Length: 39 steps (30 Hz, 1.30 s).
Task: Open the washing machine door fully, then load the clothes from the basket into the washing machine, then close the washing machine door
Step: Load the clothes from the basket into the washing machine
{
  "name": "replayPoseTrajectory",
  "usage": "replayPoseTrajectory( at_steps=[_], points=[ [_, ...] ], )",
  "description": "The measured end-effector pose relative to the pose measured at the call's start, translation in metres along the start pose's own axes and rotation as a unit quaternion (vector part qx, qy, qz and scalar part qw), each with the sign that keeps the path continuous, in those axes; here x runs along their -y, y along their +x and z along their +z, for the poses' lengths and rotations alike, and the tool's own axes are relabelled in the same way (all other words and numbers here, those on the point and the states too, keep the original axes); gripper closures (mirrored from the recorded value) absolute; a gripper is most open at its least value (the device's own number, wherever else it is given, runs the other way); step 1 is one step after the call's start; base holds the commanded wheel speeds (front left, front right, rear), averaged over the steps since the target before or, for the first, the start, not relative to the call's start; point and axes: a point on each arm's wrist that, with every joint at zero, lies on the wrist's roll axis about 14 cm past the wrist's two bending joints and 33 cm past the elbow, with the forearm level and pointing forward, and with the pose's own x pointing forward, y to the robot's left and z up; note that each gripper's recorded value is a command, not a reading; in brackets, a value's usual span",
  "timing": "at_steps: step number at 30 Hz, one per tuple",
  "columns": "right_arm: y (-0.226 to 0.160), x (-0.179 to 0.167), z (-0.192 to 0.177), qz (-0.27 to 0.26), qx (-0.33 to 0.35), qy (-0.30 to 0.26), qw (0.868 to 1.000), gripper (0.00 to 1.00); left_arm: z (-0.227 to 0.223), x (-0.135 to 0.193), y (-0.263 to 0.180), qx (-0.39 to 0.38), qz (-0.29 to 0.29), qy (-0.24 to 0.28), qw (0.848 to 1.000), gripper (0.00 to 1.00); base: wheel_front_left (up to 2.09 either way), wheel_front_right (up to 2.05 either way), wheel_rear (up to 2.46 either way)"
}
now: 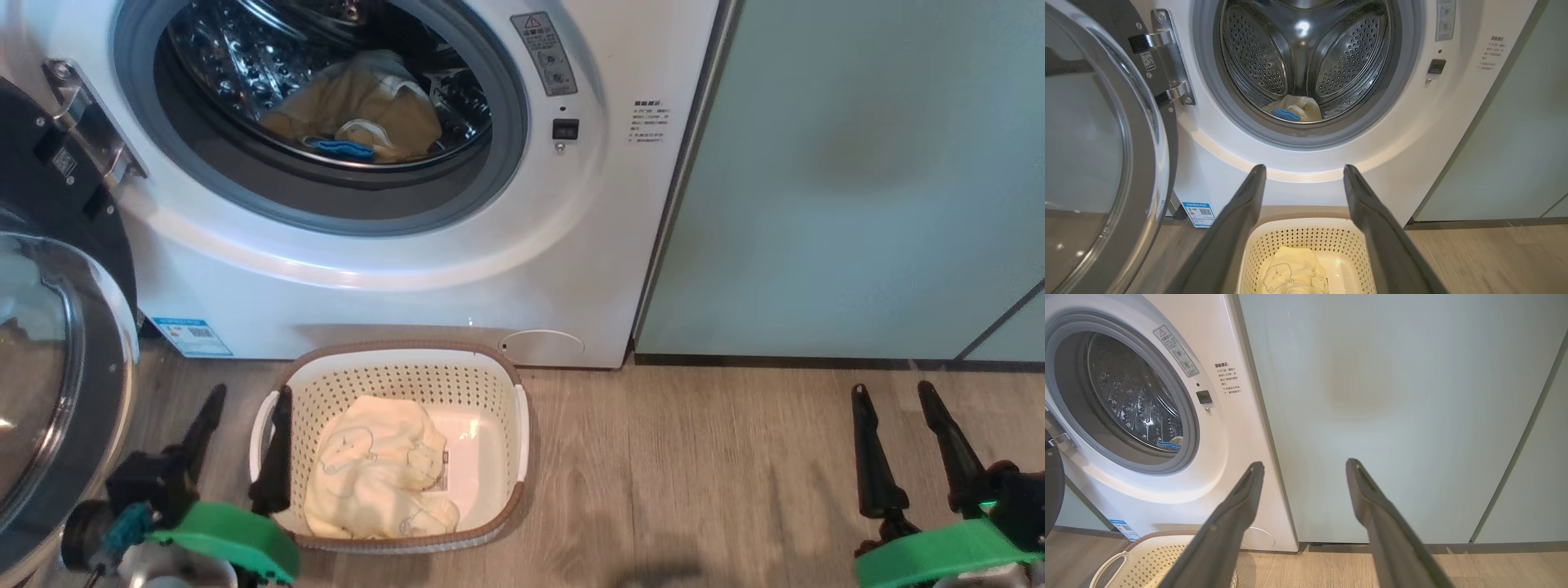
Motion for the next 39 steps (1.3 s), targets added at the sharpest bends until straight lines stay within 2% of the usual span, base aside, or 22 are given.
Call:
replayPoseTrajectory(
  at_steps=[10,17,30,39],
  points=[
    [0.007,0.002,-0.012,-0.002,-0.018,0.0,1.0,0.0,-0.03,0.021,0.019,-0.047,-0.047,-0.011,0.998,0.0,0.0,0.0,0.0],
    [0.027,0.007,-0.018,-0.007,-0.023,-0.003,1.0,0.0,-0.077,0.047,0.04,-0.121,-0.092,-0.023,0.988,0.0,0.0,0.0,0.0],
    [0.081,0.017,-0.052,-0.007,-0.045,-0.013,0.999,0.0,-0.201,0.061,0.09,-0.27,-0.123,-0.031,0.954,0.0,0.0,0.0,0.0],
    [0.11,0.026,-0.085,-0.008,-0.065,-0.013,0.998,0.0,-0.294,0.065,0.092,-0.365,-0.13,-0.031,0.921,0.0,0.0,0.0,0.0]
  ],
)
